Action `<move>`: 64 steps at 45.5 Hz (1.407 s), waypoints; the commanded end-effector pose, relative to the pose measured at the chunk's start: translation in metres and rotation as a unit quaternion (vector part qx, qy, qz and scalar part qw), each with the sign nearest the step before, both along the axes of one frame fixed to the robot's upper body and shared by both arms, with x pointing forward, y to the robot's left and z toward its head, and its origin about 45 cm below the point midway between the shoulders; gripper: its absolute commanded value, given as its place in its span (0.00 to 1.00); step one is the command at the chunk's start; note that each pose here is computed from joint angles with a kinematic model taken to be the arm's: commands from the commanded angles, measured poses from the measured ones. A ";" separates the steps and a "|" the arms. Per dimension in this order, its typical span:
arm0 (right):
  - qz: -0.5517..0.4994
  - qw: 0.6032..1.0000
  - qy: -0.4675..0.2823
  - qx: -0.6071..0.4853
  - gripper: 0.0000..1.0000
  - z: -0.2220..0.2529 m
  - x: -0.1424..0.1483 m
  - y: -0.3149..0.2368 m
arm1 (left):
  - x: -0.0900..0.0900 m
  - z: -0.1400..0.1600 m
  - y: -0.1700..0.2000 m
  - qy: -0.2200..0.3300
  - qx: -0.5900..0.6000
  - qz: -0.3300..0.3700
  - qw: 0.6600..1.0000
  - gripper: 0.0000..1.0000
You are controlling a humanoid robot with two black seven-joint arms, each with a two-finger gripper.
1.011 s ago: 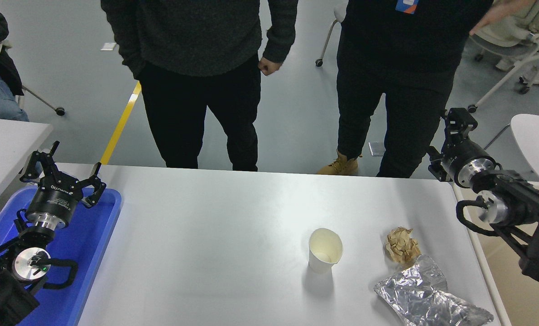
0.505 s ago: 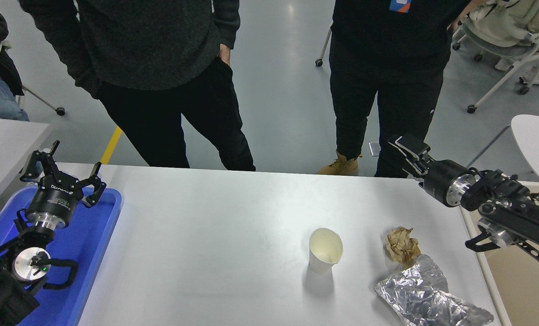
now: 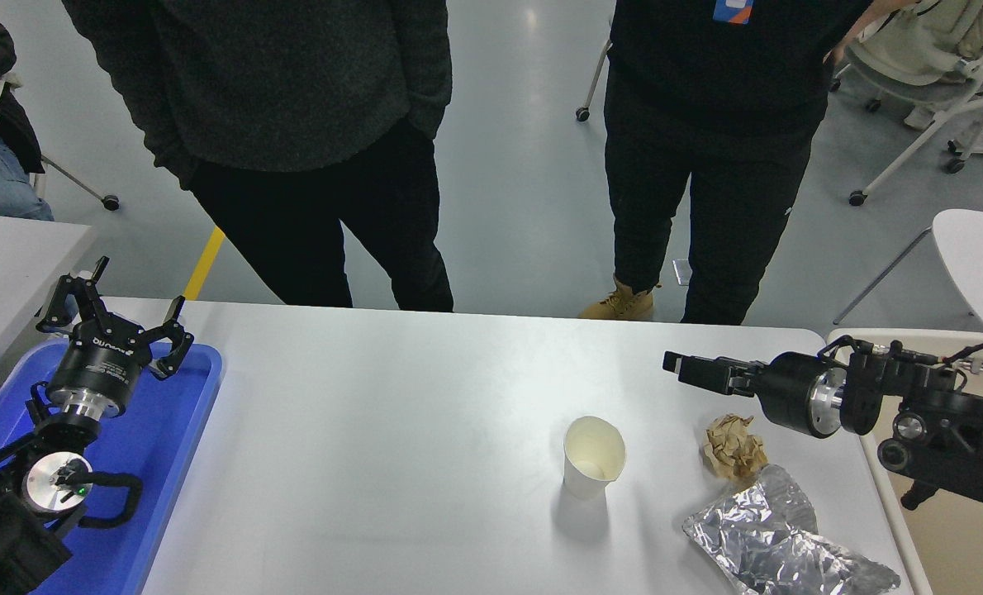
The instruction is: Clean the table surface
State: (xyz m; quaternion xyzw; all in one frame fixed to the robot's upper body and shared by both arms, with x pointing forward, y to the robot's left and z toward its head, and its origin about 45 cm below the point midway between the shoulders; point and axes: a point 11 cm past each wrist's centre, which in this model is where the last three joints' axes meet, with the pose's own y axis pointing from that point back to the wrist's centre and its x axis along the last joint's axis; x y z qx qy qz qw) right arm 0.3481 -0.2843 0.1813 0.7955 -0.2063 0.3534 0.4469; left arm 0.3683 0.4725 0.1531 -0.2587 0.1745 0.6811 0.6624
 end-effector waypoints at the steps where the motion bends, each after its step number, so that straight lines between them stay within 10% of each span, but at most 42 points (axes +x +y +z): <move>1: 0.060 0.996 0.006 -0.060 1.00 -0.003 -0.009 0.003 | 0.000 0.000 0.000 0.000 0.000 0.000 1.000 1.00; 64: 0.065 0.993 0.082 -0.056 1.00 -0.061 -0.014 0.070 | 0.000 0.000 0.000 0.000 0.000 0.000 1.000 1.00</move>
